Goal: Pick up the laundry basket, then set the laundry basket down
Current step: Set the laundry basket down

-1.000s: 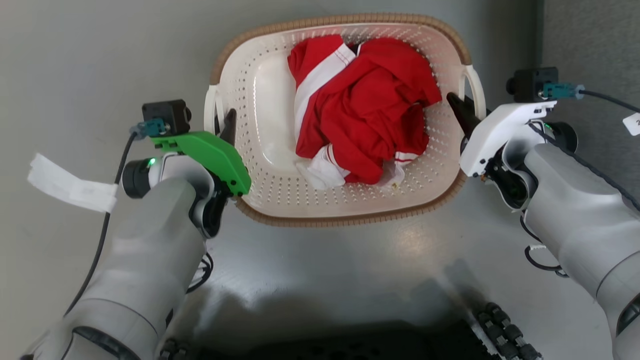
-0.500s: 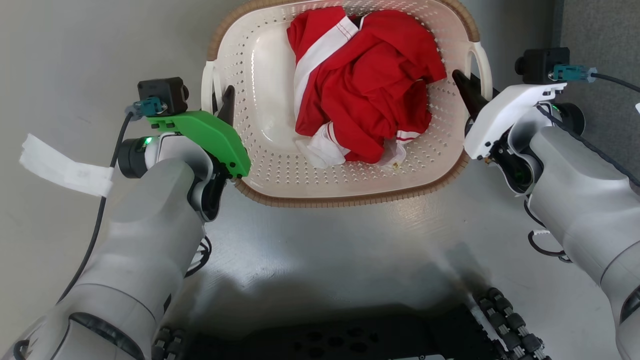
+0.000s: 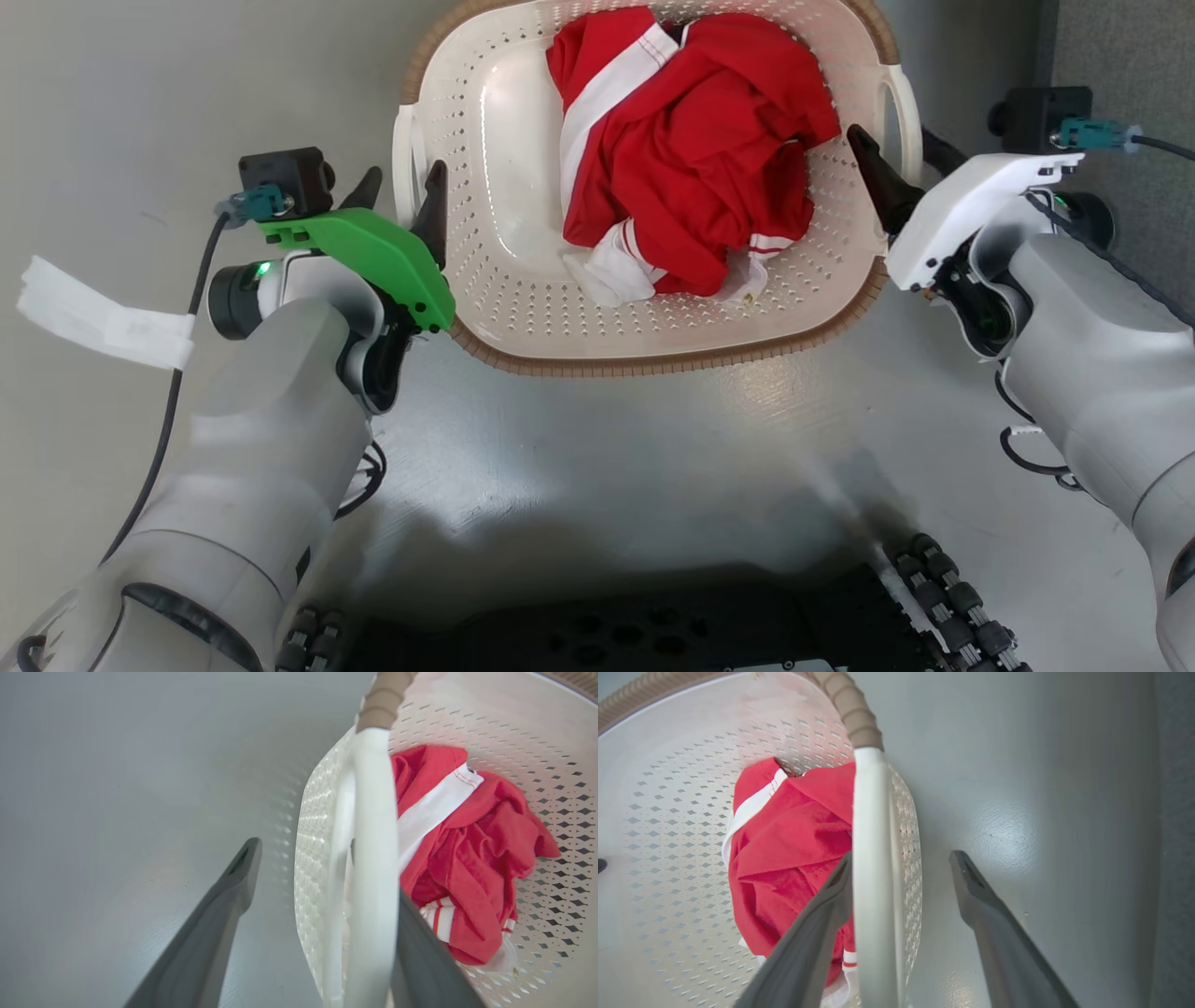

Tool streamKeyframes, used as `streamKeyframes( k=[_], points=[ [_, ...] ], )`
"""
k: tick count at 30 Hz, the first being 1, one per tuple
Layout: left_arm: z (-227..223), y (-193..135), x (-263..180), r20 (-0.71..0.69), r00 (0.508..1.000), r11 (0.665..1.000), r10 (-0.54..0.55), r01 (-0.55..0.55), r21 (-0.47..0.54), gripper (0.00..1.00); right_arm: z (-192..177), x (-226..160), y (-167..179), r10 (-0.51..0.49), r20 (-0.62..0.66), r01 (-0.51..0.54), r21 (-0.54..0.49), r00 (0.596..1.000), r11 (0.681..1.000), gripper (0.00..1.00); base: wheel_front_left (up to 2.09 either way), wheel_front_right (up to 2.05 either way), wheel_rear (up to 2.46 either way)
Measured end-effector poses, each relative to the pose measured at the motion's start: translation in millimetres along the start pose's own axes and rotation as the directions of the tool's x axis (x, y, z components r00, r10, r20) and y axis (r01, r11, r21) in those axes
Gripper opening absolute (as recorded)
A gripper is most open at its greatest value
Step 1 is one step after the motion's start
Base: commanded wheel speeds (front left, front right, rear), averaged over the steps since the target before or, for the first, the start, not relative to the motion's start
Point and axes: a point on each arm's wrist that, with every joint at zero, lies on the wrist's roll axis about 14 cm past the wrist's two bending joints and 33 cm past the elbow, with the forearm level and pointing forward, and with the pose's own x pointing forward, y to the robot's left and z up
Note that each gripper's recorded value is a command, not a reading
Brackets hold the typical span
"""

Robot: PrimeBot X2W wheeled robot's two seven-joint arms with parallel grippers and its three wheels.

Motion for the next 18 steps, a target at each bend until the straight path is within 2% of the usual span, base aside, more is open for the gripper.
streamKeyframes(
  k=[13, 18],
  points=[
    [-4, 3, -4, -0.018, 1.0, 1.0, 0.009, -0.009, 0.028, 1.0, 0, -2, -1, -0.01, -0.002, 0.01, -0.006, 1.0, 1.0, 1.0, 0.0, 0.0, 0.0],
    [3, -2, -9, -0.004, 1.0, 0.999, 0.001, -0.001, 0.045, 1.0, 10, -6, 5, -0.007, 0.029, 0.007, 0.015, 1.0, 1.0, 1.0, 0.0, 0.0, 0.0]
  ],
)
